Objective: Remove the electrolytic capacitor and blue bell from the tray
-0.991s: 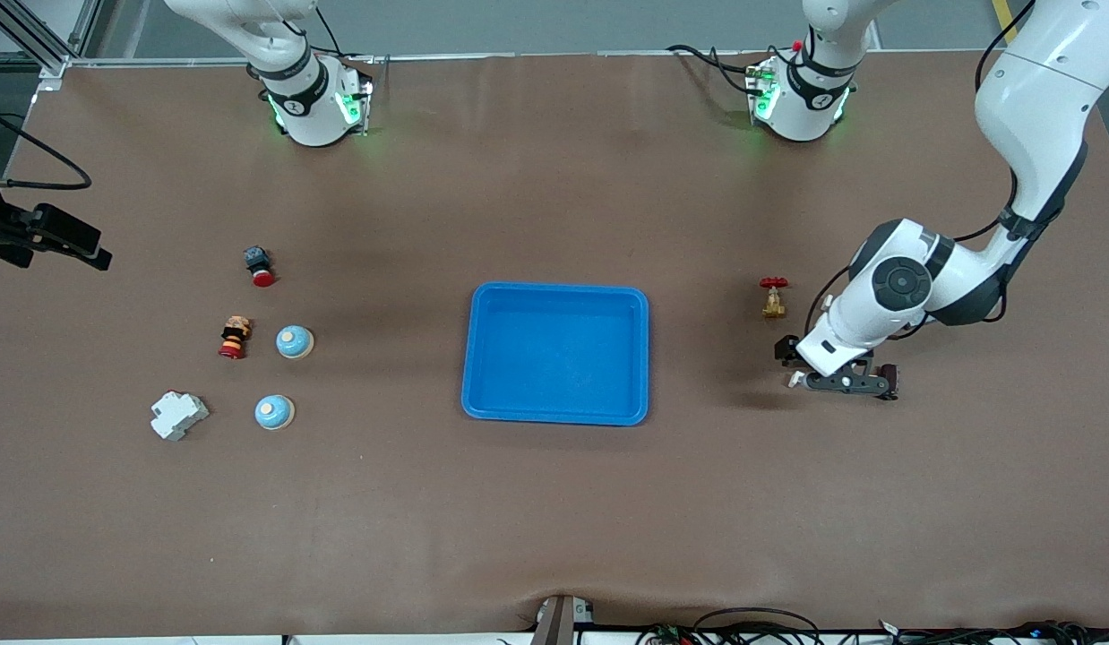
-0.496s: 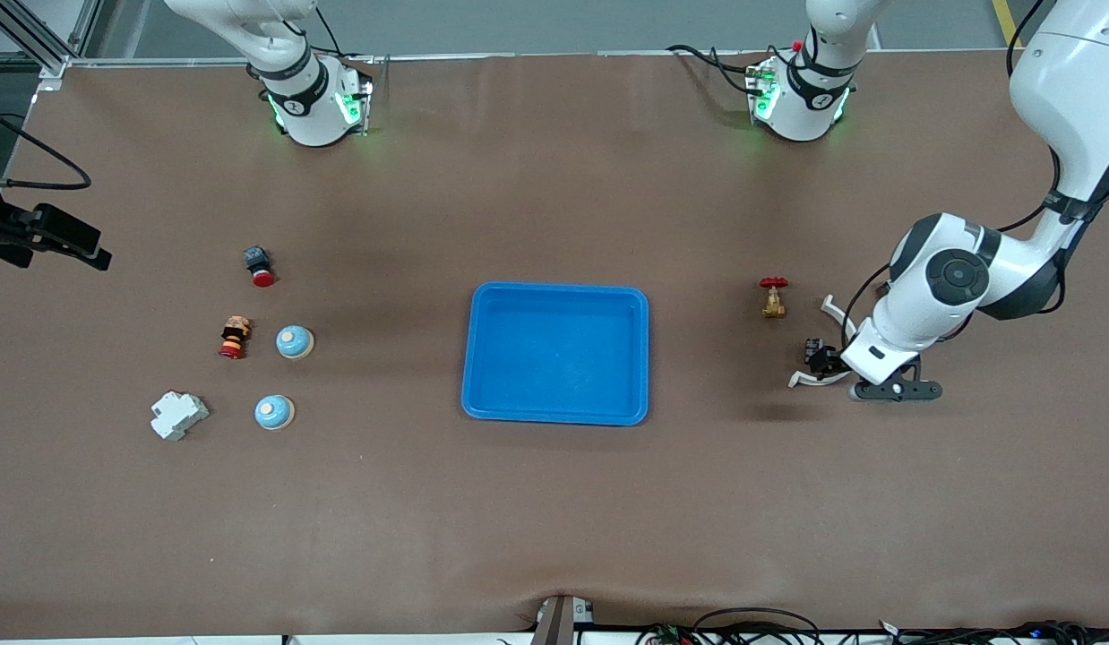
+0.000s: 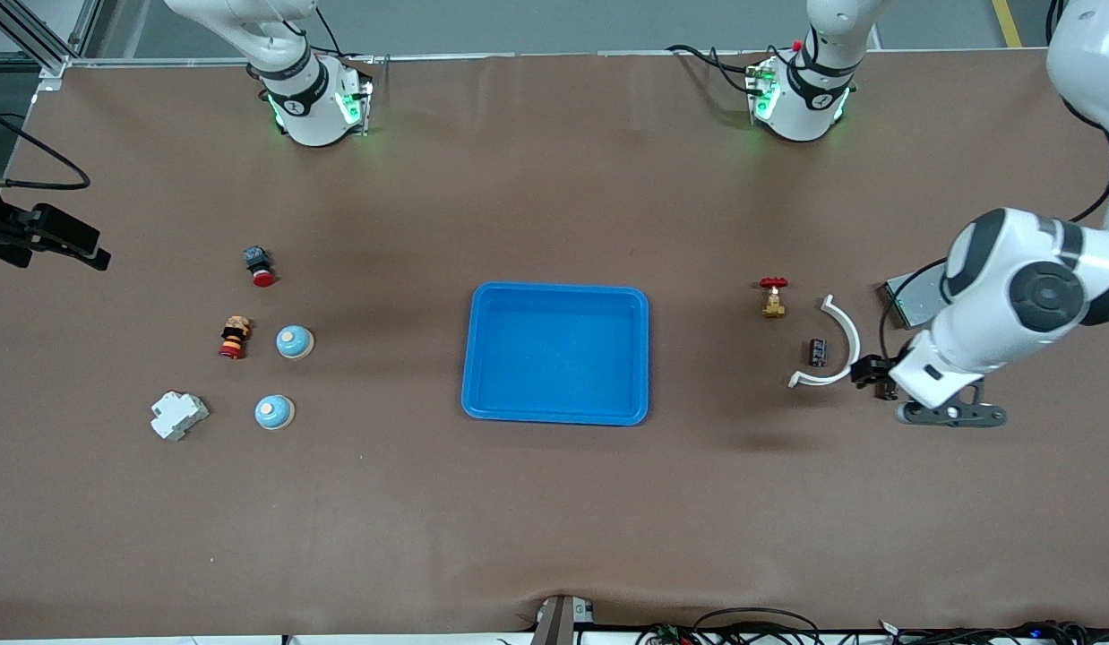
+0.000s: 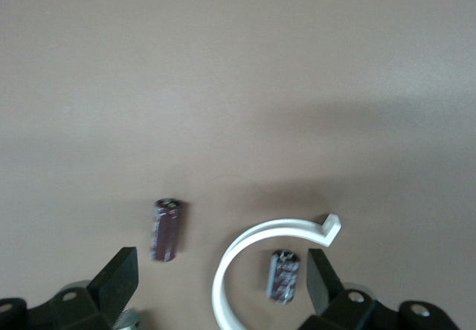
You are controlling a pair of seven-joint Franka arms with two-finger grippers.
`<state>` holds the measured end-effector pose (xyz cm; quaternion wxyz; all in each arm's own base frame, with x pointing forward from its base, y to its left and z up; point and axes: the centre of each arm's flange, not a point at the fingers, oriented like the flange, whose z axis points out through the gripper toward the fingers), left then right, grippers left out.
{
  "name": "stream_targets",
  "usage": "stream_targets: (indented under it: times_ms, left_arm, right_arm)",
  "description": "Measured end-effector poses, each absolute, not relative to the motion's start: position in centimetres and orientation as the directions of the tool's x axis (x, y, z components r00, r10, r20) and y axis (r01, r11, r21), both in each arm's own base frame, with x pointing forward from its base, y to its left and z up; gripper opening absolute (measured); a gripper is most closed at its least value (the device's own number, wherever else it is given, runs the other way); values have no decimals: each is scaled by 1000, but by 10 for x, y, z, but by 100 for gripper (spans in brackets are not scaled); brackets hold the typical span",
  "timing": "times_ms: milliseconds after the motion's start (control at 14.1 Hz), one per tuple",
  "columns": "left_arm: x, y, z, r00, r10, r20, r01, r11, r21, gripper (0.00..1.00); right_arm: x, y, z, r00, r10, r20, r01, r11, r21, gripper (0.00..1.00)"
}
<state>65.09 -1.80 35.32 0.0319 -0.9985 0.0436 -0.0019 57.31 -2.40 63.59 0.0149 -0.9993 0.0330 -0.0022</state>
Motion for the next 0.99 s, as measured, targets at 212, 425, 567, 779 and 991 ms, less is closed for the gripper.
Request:
stream_targets:
  times_ms: [212, 425, 567, 779, 991]
  left_arm:
    - [661, 8, 388, 993, -108, -41, -110, -993, -42, 100]
    - [664, 48, 426, 990, -113, -84, -115, -993, -13, 100]
    - [660, 79, 452, 988, -116, -100, -116, -993, 6, 100]
    - [646, 112, 488, 989, -110, -98, -106, -993, 47, 100]
    - [631, 128, 530, 996, -77, -47, -73, -994, 77, 100]
  right_arm:
    - [573, -27, 636, 998, -67, 9, -67, -998, -7, 100]
    - [574, -28, 636, 998, -67, 10, -67, -998, 3, 100]
    - [574, -28, 636, 998, -67, 10, -67, -998, 4, 100]
    - [574, -28, 637, 998, -67, 11, -67, -998, 5, 100]
    - [573, -27, 637, 998, -67, 10, -67, -998, 5, 100]
